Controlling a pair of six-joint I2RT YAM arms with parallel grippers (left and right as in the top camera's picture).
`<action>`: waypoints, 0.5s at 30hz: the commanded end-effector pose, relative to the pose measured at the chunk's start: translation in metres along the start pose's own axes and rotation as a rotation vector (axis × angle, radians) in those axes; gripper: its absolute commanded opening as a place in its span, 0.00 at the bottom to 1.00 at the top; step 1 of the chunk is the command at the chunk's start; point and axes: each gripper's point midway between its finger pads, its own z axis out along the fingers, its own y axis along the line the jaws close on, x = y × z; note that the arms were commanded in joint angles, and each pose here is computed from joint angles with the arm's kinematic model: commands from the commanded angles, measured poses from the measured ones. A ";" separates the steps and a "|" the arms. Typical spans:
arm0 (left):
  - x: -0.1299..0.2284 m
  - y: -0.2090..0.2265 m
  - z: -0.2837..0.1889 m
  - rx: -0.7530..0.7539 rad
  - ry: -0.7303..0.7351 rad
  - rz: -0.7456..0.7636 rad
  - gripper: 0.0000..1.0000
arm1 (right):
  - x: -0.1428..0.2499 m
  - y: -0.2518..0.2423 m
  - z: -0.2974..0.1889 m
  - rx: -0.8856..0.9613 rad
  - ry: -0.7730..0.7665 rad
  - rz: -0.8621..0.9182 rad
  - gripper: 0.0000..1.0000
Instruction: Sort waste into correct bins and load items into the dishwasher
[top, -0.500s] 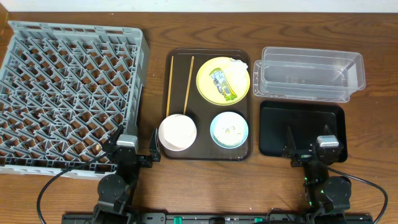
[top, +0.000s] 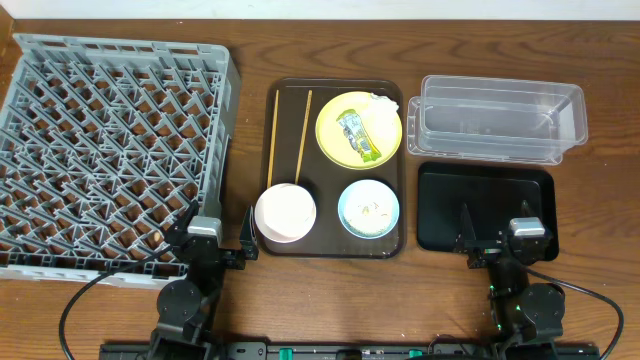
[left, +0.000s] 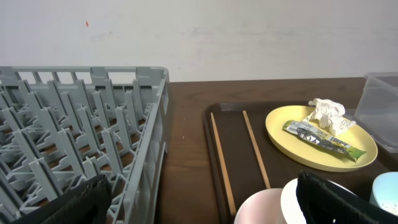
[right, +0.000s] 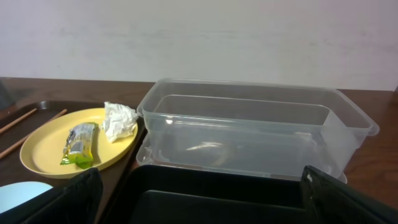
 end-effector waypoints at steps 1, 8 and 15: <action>0.018 0.005 0.001 -0.024 0.060 0.023 0.95 | 0.001 -0.002 0.000 0.008 0.002 -0.007 0.99; 0.018 0.007 0.001 -0.035 0.058 0.023 0.95 | 0.001 -0.002 0.000 0.008 0.002 -0.007 0.99; 0.017 0.006 0.001 -0.031 0.054 0.022 0.95 | 0.000 0.015 -0.001 -0.089 -0.004 -0.005 0.99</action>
